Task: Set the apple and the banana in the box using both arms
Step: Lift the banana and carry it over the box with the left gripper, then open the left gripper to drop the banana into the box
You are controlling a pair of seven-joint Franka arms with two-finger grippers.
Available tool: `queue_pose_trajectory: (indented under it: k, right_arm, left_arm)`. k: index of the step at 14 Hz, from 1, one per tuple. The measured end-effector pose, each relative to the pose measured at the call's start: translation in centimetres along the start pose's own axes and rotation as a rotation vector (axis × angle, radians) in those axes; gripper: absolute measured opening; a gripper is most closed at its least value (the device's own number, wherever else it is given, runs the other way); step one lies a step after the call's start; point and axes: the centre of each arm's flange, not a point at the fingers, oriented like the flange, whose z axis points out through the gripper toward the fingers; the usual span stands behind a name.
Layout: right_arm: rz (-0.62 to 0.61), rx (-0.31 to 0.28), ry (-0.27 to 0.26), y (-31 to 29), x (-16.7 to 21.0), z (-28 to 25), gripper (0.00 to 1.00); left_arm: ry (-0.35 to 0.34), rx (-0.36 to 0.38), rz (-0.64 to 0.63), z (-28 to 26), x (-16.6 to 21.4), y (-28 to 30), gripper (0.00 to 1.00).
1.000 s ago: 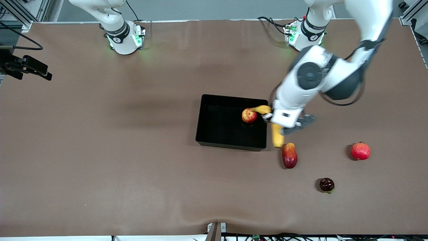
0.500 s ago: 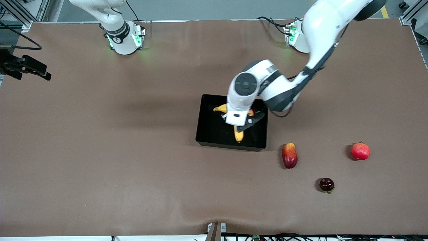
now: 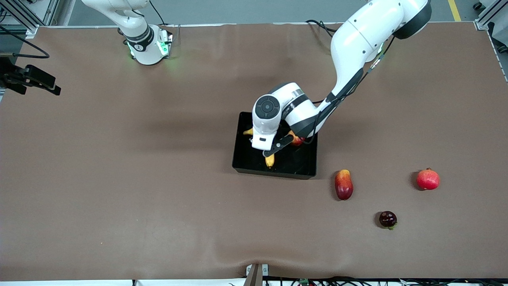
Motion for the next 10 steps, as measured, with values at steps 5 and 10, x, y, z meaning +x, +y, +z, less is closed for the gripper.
queue_pose_trajectory:
  k: [5, 10]
  right_arm:
    - [0.000, 0.001, 0.000, 0.0, 0.0, 0.0, 1.00]
    - [-0.002, 0.003, 0.000, -0.1, 0.0, 0.0, 1.00]
  left_arm:
    - [0.013, -0.014, -0.003, 2.1, 1.3, 0.1, 0.52]
    - [0.128, 0.012, 0.053, -6.6, 8.0, -0.5, 0.99]
